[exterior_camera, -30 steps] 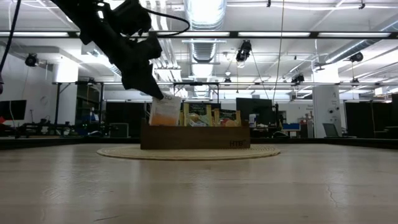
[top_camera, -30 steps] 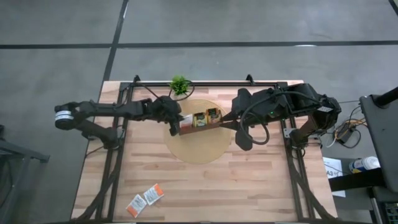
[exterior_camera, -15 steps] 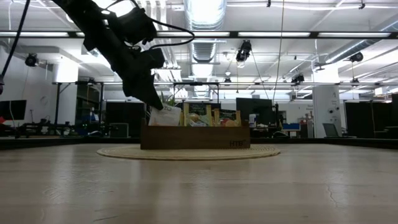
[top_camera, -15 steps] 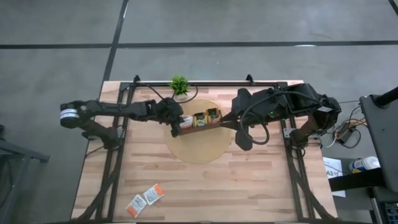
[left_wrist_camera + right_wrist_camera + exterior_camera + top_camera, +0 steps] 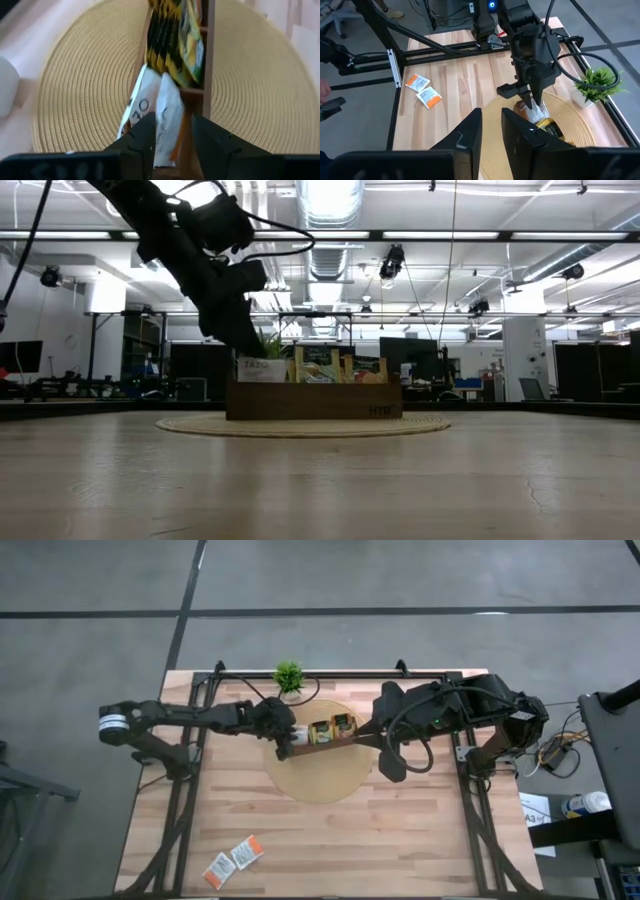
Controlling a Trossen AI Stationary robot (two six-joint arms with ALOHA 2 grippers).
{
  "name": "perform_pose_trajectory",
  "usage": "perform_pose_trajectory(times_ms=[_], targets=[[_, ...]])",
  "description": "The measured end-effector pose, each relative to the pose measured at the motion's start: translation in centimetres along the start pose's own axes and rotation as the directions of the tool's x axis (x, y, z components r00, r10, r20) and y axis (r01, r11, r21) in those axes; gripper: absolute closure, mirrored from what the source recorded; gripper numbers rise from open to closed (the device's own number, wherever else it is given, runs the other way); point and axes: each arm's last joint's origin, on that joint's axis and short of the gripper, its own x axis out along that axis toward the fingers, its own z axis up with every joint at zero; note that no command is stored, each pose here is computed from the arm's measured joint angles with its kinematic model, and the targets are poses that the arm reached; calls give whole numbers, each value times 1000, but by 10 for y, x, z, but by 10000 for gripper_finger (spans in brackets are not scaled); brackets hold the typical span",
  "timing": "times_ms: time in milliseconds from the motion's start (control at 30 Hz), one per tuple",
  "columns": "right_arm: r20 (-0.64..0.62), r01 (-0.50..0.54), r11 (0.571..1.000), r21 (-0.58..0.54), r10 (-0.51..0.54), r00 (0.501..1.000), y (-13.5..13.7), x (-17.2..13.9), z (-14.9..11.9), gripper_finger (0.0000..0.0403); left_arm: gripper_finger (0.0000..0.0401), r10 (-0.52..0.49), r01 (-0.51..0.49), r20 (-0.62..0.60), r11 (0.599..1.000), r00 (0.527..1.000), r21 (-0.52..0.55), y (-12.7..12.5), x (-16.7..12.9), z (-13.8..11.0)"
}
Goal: Pick & Place Tea
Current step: Put the white tea bag into the left section of the wooden organizer
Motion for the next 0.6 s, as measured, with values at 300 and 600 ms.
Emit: perform_pose_trajectory(times_ms=[300,600], targets=[[0,0,1000,-12,0,1000,0,0,0,335,279,-2,2,21,1000,1000,9,-4,-19,33],[-3,-1,1000,-25,1,1000,0,0,0,335,279,-83,85,-51,996,995,41,-41,-67,53]])
